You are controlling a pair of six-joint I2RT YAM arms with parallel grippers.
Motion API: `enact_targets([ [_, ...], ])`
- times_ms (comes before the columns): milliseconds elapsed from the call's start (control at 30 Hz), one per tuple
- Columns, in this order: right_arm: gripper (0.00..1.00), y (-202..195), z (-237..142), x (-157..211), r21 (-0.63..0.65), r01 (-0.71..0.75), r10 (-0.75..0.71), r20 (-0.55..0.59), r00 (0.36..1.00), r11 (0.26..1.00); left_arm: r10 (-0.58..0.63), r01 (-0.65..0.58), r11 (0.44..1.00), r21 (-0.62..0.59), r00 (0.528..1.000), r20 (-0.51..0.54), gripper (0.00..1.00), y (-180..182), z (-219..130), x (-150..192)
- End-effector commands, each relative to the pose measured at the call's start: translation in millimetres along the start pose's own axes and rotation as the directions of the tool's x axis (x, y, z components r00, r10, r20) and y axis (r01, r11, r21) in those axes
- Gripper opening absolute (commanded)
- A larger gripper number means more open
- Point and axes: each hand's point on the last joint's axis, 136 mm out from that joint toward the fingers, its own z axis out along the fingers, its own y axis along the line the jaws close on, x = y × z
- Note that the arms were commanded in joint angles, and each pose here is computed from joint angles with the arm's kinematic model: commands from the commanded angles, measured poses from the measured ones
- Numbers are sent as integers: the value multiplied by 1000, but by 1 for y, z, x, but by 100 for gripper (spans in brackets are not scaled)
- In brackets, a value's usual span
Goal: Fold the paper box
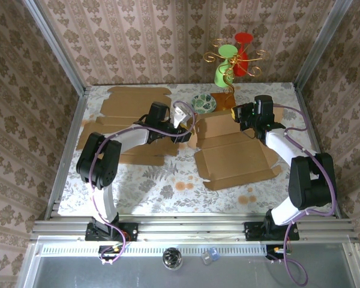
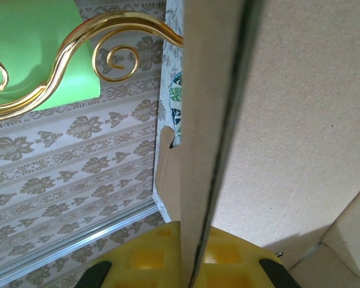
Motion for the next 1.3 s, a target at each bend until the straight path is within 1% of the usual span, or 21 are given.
enact_targets([
  [0,0,-16,6,9,56,5,-2,-48,999,998,69,-71,996,51,997,36,39,-24,-5,-15],
  [233,0,-13,5,9,36,11,-10,-46,999,999,85,-86,995,43,996,31,38,-34,0,-13],
  [333,0,-13,4,10,26,13,-12,-39,999,1000,68,-67,997,-24,997,20,37,-25,3,-10],
  [567,0,-21,2,14,-40,34,-34,-3,999,999,10,-5,986,-167,1000,30,38,-6,7,-6],
  [700,0,-24,0,16,-102,46,-44,24,999,994,-12,21,981,-193,999,52,38,-6,7,-3],
  [867,0,-36,0,19,-137,24,-18,45,999,990,-17,30,973,-227,998,63,37,-8,8,-3],
  [1000,0,-41,2,22,-142,23,-17,44,999,990,-32,48,963,-266,997,67,38,-3,10,-3],
  [1133,0,-43,2,25,-139,19,-14,37,999,990,-43,62,950,-305,997,69,36,1,12,-3],
  [1267,0,-43,1,28,-138,18,-14,30,999,990,-45,62,935,-348,997,58,37,4,16,-2],
])
